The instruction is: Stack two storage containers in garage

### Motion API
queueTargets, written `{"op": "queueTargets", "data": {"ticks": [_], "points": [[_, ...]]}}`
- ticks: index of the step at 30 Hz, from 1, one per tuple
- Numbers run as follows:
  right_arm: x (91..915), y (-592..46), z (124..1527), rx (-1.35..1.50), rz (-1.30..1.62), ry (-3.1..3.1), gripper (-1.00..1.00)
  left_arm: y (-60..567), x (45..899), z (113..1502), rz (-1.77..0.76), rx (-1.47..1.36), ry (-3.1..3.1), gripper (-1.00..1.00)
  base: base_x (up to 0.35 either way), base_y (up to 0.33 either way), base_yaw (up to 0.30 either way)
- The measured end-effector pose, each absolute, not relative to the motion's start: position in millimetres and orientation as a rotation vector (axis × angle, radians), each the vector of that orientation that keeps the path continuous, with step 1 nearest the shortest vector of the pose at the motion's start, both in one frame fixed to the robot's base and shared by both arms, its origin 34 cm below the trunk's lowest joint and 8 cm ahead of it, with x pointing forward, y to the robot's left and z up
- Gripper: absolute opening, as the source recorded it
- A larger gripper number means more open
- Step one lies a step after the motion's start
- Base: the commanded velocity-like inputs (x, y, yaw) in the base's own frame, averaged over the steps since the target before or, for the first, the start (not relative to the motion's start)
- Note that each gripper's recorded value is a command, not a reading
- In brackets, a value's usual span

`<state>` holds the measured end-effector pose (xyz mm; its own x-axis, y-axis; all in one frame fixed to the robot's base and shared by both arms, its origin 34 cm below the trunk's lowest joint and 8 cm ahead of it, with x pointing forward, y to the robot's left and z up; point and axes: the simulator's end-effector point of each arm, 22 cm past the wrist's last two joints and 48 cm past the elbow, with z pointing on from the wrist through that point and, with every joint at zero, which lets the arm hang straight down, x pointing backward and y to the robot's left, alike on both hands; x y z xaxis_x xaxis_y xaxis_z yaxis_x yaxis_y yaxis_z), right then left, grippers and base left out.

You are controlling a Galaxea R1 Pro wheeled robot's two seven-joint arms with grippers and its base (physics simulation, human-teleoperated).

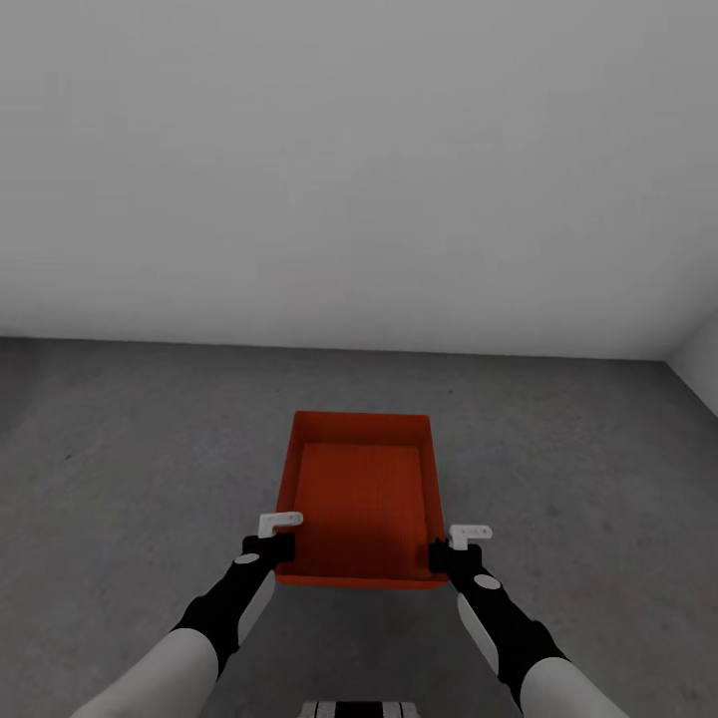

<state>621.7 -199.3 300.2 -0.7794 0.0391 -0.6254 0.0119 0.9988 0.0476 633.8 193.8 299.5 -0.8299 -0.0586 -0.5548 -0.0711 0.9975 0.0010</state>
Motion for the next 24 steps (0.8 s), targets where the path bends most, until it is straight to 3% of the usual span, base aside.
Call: {"op": "queueTargets", "data": {"ticks": [24], "points": [[609.3, -199.3, 247.5, 0.035, 0.054, 2.463, -1.00, 193.8, 621.3, 246.8, 0.029, -0.090, 2.551, -1.00, 0.000, 0.000, 0.000]]}}
